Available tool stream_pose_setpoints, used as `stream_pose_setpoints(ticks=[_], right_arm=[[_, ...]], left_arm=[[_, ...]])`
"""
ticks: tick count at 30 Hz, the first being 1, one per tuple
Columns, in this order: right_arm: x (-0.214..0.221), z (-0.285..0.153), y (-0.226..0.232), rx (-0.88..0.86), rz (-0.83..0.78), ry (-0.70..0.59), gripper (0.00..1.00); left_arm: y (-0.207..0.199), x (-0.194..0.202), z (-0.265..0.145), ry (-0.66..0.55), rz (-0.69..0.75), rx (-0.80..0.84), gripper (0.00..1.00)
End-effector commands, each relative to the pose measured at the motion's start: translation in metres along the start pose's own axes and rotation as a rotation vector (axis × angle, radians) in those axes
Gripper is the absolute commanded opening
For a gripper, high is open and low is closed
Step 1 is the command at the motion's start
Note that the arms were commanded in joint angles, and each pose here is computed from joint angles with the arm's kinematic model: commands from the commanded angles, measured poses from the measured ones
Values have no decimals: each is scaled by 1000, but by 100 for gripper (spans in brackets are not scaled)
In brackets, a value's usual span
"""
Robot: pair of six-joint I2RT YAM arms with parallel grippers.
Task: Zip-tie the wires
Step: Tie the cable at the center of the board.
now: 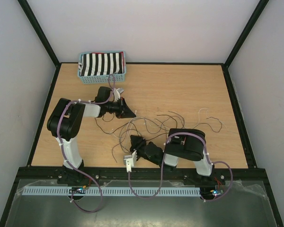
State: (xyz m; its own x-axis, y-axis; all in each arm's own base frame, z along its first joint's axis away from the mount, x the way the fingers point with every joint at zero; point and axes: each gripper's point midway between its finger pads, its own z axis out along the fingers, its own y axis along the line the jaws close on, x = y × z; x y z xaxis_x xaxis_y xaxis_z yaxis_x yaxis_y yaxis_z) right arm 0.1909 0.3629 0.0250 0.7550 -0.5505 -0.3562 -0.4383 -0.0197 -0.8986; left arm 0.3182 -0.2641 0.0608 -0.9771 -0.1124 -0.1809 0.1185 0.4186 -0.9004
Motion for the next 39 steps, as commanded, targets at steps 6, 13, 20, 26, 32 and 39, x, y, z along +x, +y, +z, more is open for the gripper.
stream_pose_setpoints(ticks=[6, 13, 20, 26, 32, 39], right_arm=[[22, 7, 20, -69, -39, 67, 45], [9, 14, 12, -10, -35, 9, 45], [-8, 9, 21, -32, -23, -41, 44], [-18, 7, 30, -53, -34, -57, 43], [-24, 5, 33, -62, -41, -70, 42], [-29, 7, 36, -63, -53, -79, 39]], left_arm=[[-12, 0, 1, 11, 14, 23, 0], [-12, 1, 3, 14, 5, 21, 0], [-9, 1, 4, 16, -5, 15, 0], [-10, 1, 4, 14, -2, 16, 0], [-10, 1, 5, 15, -3, 15, 0], [-10, 2, 7, 17, -6, 11, 0]])
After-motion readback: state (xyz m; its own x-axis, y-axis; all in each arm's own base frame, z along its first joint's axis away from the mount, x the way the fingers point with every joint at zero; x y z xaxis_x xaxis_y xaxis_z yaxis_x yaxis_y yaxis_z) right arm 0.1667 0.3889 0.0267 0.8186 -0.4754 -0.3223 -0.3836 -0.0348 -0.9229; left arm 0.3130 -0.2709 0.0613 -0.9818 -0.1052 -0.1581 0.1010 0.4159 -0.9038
